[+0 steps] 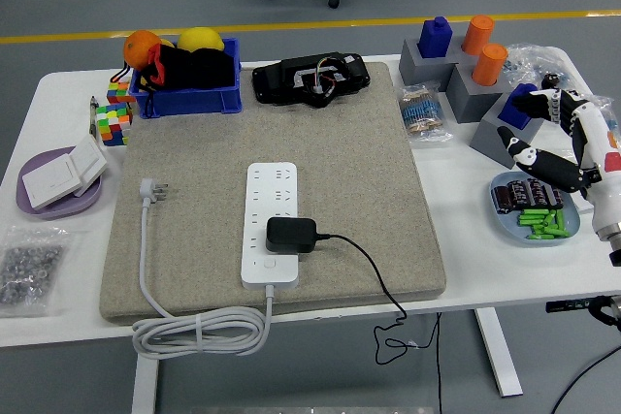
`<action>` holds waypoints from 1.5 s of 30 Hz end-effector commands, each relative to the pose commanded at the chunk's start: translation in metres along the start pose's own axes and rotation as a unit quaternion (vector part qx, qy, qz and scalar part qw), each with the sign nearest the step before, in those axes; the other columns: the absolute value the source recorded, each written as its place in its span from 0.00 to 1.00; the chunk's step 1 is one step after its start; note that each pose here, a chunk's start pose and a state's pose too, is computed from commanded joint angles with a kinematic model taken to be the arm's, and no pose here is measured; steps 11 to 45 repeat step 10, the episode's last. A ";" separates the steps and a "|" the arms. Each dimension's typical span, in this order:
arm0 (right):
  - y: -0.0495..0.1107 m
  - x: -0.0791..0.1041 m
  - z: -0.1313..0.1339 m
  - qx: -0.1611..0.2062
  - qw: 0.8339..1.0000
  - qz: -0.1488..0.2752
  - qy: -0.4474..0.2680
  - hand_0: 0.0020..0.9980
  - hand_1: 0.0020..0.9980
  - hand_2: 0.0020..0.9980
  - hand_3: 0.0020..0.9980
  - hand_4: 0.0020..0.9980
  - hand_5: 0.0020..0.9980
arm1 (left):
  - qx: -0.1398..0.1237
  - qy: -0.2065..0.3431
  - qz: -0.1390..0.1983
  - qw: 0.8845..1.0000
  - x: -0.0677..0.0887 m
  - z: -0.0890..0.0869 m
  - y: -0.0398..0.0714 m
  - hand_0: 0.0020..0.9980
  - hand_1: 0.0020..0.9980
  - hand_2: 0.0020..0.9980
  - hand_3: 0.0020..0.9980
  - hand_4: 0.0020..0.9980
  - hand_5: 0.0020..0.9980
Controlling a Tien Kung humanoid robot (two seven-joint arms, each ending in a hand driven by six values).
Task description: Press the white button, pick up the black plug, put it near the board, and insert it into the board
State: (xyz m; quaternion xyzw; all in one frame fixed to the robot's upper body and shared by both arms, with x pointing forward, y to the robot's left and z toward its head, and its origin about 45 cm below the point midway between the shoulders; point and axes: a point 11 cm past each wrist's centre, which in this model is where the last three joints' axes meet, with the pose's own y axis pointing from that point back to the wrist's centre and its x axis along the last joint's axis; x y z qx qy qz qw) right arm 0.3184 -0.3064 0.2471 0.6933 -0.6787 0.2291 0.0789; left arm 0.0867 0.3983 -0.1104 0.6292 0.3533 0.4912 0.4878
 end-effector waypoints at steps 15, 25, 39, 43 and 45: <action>0.000 0.001 0.000 0.000 1.000 0.002 -0.001 0.71 0.65 0.62 0.61 0.79 0.19 | 0.001 0.002 -0.002 1.000 -0.002 -0.001 0.000 0.82 0.79 0.74 0.79 0.57 0.48; 0.000 0.001 0.000 0.000 1.000 0.002 -0.001 0.71 0.65 0.62 0.61 0.79 0.19 | 0.001 0.002 -0.002 1.000 -0.002 -0.001 0.000 0.82 0.79 0.74 0.79 0.57 0.48; 0.000 0.001 0.000 0.000 1.000 0.002 -0.001 0.71 0.65 0.62 0.61 0.79 0.19 | 0.001 0.002 -0.002 1.000 -0.002 -0.001 0.000 0.82 0.79 0.74 0.79 0.57 0.48; 0.000 0.001 0.000 0.000 1.000 0.002 -0.001 0.71 0.65 0.62 0.61 0.79 0.19 | 0.001 0.002 -0.002 1.000 -0.002 -0.001 0.000 0.82 0.79 0.74 0.79 0.57 0.48; 0.000 0.001 0.000 0.000 1.000 0.002 -0.001 0.71 0.65 0.62 0.61 0.79 0.19 | 0.001 0.002 -0.002 1.000 -0.002 -0.001 0.000 0.82 0.79 0.74 0.79 0.57 0.48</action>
